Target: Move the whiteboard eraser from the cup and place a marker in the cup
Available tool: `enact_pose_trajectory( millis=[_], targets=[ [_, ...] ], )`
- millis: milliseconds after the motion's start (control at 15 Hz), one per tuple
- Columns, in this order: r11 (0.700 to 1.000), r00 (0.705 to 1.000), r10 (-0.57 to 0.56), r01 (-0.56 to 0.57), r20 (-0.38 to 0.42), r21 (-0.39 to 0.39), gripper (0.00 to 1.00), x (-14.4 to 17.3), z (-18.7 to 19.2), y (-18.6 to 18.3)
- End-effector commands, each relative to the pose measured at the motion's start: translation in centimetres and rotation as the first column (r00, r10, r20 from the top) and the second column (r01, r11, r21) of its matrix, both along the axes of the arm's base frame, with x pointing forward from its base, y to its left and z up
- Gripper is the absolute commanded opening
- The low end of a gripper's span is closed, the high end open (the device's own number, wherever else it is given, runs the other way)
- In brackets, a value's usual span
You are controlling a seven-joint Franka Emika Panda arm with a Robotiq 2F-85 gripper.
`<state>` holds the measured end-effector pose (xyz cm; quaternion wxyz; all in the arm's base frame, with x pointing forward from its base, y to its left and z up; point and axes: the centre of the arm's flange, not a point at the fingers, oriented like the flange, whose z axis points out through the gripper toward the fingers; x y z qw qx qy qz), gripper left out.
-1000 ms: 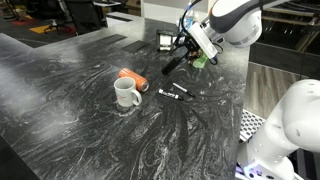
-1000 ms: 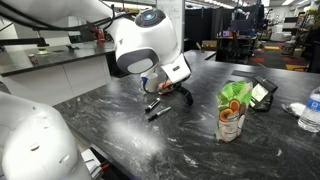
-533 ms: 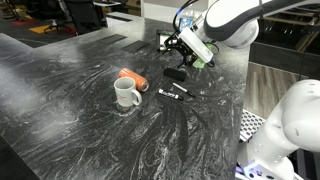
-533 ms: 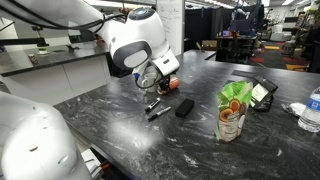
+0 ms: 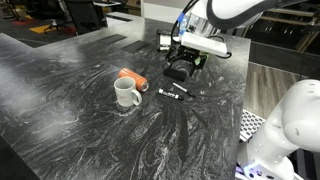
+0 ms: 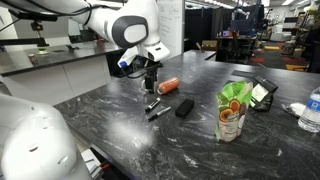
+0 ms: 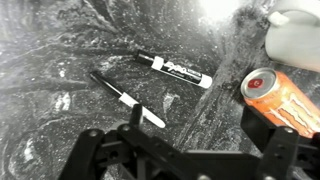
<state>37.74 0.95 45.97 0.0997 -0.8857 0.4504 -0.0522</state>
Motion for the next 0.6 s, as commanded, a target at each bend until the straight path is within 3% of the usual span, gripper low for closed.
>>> enact_pose_trajectory(
  millis=[0,267,533],
  targets=[
    [0.985,0.985,0.135,-0.145,-0.107,-0.094,1.0,1.5,1.5,0.4],
    [0.929,0.94,0.312,-0.332,-0.136,-0.167,1.0,3.8,0.2,0.9],
    [0.838,0.85,0.498,-0.523,-0.171,-0.159,1.0,6.0,-2.6,1.9]
  ],
)
